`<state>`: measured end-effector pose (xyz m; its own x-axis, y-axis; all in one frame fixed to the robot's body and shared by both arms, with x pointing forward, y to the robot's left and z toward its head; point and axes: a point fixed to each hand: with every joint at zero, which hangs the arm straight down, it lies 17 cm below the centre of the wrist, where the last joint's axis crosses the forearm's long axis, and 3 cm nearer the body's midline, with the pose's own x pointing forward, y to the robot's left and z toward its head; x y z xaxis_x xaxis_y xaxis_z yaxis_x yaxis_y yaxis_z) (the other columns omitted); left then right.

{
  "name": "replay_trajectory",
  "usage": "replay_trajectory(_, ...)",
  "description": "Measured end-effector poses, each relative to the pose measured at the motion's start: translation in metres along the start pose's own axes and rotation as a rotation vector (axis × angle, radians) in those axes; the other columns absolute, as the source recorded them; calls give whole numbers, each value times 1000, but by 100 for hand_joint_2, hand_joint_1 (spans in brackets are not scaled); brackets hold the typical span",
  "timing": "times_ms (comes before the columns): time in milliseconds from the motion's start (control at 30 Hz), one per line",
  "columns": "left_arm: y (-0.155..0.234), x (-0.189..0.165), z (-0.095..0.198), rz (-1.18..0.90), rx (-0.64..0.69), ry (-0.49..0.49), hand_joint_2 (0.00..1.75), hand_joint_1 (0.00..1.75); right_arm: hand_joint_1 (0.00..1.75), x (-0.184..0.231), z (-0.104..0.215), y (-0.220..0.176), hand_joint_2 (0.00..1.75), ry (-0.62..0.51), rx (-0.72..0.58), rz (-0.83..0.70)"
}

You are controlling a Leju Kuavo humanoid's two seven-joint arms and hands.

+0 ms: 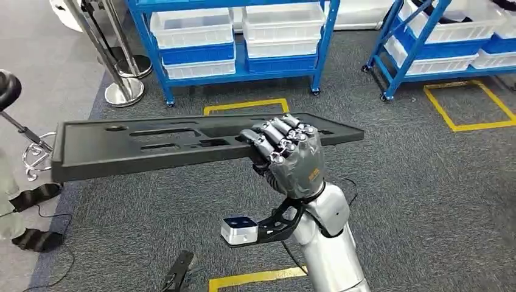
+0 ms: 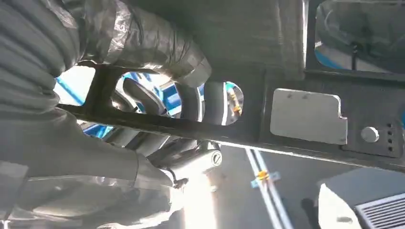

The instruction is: Take the parts from the cabinet and place them on the table.

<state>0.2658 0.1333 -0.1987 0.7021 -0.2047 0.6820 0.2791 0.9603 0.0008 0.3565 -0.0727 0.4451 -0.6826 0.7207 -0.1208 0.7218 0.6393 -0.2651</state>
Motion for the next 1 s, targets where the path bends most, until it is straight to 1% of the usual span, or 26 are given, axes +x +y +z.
replay_trajectory(200,0,-1,0,-5,2,-4,175,0,175,-2,8,9,175,23,20,-26)
replay_trajectory(667,0,-4,1,-27,0,-3,175,0,175,-3,12,12,175,37,28,-37)
replay_trajectory(1000,0,5,-1,-33,-5,-17,175,0,175,-4,13,11,175,33,29,-33)
